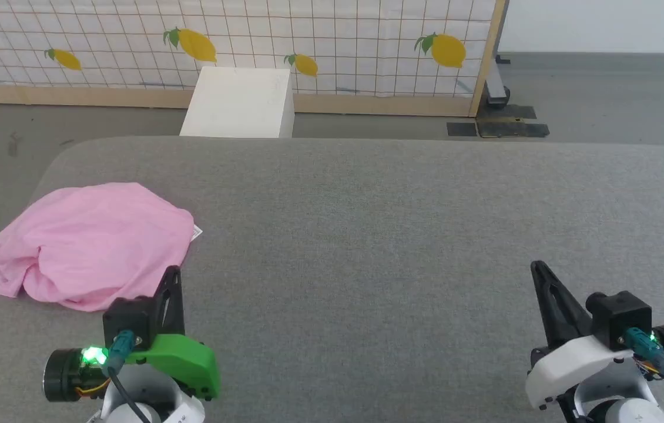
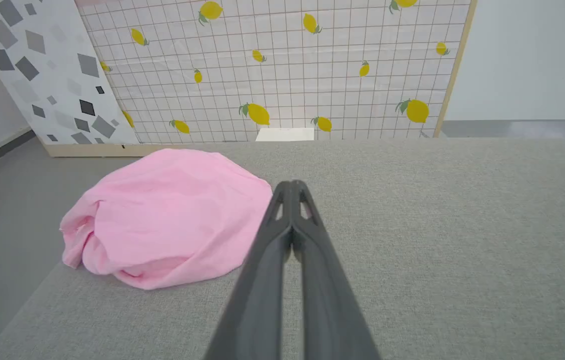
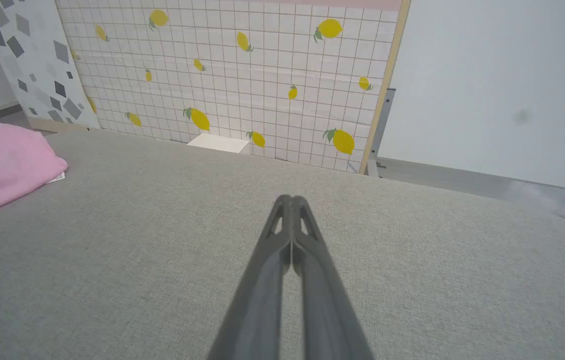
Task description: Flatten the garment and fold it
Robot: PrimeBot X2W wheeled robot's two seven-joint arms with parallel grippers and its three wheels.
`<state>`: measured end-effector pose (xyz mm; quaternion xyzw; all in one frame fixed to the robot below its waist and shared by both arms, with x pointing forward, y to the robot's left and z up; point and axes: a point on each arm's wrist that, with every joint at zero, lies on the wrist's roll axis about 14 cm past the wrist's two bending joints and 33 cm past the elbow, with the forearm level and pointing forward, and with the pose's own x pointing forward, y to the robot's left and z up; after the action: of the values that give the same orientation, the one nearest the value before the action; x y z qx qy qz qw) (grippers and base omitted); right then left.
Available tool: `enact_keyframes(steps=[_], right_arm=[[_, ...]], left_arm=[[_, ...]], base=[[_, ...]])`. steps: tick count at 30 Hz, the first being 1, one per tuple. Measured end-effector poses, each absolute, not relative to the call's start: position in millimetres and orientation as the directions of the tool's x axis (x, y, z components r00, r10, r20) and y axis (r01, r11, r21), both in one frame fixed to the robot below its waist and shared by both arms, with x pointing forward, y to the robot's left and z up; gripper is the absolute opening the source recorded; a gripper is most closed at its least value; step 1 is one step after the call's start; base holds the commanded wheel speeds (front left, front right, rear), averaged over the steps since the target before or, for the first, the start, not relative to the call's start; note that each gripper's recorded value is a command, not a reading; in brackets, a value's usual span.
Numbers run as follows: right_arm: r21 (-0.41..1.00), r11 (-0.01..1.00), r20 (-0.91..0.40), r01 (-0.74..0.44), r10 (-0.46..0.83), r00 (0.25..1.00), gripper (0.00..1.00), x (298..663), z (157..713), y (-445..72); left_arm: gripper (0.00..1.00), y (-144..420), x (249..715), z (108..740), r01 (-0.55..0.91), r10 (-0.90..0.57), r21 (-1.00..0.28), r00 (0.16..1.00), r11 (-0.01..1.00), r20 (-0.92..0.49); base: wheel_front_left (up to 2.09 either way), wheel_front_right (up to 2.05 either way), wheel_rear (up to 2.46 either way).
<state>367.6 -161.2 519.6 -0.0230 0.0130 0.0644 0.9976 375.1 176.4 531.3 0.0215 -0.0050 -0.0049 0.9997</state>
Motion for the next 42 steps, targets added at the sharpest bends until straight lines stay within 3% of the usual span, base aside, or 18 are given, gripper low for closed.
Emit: enact_keyframes(steps=[42], right_arm=[[-0.044, 0.991, -0.029, -0.129, 0.128, 0.991, 0.0, 367.6, 519.6, -161.2]], left_arm=[[0.0, 176.4, 375.1, 531.3, 0.01, -0.01, 0.043, 1.0, 0.999, 0.01]], base=[[0.0, 0.0, 0.0]])
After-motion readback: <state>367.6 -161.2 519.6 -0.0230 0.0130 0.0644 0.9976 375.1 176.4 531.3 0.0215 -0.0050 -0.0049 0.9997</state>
